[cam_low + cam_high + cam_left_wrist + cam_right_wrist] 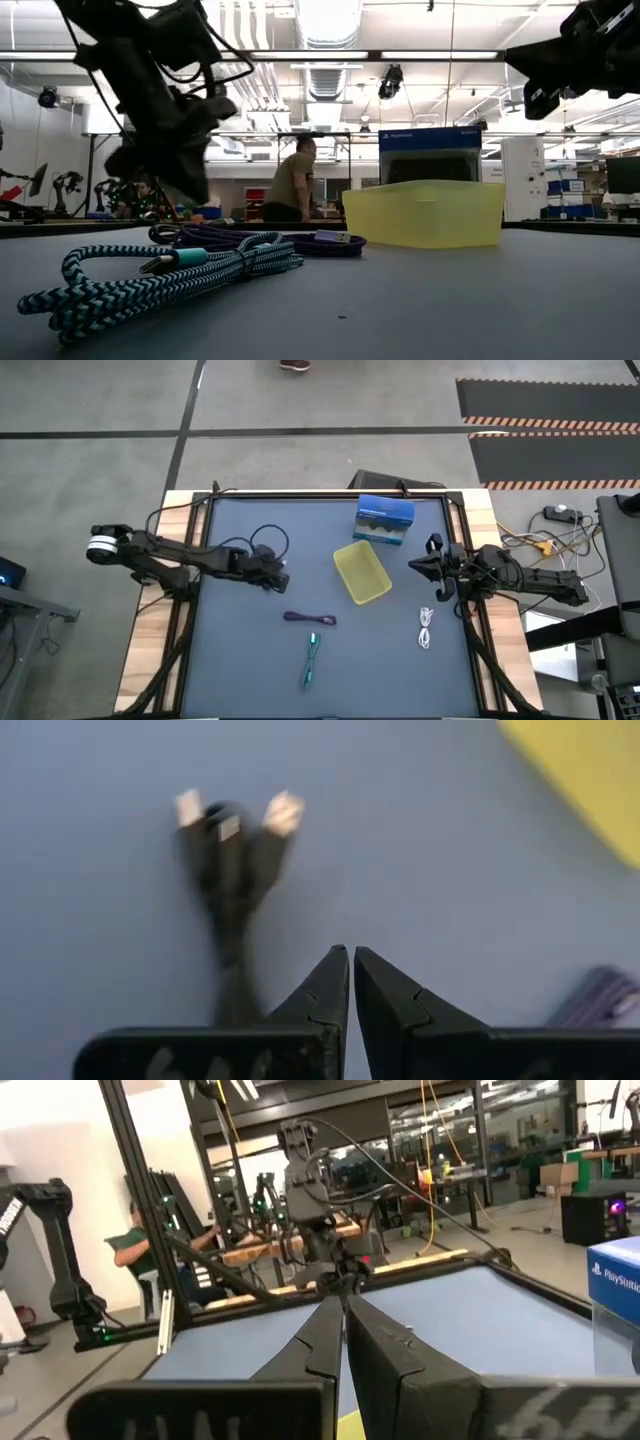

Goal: Pick and place USB-C Cables
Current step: Put the purple charger cable into the yellow bin

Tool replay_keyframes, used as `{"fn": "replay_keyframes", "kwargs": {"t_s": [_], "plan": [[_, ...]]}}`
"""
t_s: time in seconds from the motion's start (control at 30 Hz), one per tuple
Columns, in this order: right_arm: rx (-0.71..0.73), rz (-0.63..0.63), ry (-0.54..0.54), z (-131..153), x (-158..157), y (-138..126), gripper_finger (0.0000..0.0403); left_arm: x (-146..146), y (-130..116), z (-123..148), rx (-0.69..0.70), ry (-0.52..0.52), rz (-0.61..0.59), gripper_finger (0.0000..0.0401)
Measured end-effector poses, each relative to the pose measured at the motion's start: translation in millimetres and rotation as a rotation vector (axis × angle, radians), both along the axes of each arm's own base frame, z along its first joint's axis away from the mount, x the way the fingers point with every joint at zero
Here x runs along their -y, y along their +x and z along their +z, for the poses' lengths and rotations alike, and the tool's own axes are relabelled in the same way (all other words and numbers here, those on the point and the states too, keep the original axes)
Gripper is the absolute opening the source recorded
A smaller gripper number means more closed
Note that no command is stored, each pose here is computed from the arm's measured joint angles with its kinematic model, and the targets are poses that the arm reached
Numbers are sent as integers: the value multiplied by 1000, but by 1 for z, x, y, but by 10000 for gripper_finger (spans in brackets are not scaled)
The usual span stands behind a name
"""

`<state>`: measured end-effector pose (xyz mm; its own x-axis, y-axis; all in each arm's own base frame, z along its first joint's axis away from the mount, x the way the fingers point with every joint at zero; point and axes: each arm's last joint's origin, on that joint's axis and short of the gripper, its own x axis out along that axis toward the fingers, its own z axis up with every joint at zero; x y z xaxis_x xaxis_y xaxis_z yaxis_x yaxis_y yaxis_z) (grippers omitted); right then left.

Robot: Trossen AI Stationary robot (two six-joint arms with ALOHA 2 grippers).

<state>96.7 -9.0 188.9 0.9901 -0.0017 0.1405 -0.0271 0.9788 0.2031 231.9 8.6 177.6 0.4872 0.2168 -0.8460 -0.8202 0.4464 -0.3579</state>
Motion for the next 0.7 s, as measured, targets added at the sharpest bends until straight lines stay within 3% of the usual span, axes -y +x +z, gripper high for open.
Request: {"fn": "replay_keyframes", "kwargs": {"t_s": [0.3,0.7], "plan": [[29,-1,-4,9,0,-2,13,2,-10,4,-63,-33,41,5],[29,0,-4,9,0,-2,13,-5,-10,3,-100,110,2,7]]}}
